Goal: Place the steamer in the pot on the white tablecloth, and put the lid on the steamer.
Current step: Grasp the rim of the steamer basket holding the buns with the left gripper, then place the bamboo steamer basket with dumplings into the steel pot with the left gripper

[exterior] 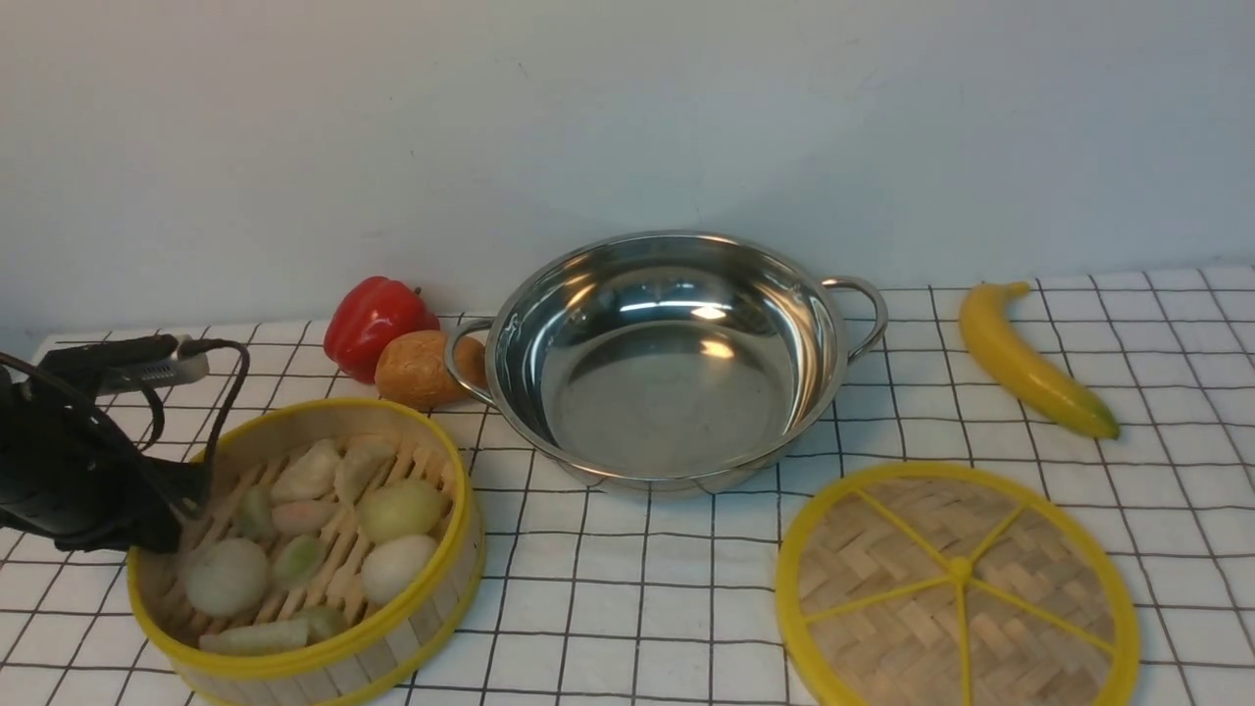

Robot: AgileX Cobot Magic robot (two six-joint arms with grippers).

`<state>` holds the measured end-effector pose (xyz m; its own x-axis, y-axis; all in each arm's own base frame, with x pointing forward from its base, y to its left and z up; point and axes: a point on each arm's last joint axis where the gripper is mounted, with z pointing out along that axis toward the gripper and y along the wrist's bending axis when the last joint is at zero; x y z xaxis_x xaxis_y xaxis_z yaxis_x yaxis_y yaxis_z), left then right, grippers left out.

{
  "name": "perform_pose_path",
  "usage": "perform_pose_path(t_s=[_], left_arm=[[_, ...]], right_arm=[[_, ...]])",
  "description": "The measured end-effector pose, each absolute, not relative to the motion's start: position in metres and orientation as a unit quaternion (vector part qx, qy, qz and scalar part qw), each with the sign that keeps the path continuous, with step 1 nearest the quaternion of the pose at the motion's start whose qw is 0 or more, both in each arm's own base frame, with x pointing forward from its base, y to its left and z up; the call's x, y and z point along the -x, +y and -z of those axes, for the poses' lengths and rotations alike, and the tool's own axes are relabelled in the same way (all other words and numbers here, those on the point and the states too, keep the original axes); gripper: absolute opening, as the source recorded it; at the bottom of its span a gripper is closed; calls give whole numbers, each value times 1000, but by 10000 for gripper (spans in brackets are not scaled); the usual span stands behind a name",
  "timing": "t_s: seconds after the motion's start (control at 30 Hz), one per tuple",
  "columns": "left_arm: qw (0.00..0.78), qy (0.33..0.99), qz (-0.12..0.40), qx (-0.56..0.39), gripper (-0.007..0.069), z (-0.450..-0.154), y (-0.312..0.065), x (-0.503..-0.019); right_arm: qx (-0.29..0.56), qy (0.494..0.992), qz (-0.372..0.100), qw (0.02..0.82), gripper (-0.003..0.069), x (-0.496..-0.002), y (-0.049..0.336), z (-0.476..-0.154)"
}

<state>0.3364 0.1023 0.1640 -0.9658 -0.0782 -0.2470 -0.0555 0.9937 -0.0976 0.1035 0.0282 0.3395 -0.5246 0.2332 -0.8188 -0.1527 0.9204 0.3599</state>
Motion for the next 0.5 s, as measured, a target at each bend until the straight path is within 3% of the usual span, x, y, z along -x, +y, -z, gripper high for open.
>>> perform_pose_path(t_s=[0.23,0.3,0.5], left_arm=[[100,995,14,18,46,-207,115,-353],[109,994,8,16,46,-235,119,-362],[153,988,34,17,46,-287,111,-378]], right_arm=[[-24,850,-200,487,240,-103,28,-340],[-24,850,-200,487,240,-103,28,-340],[-24,850,-200,487,240,-103,28,-340]])
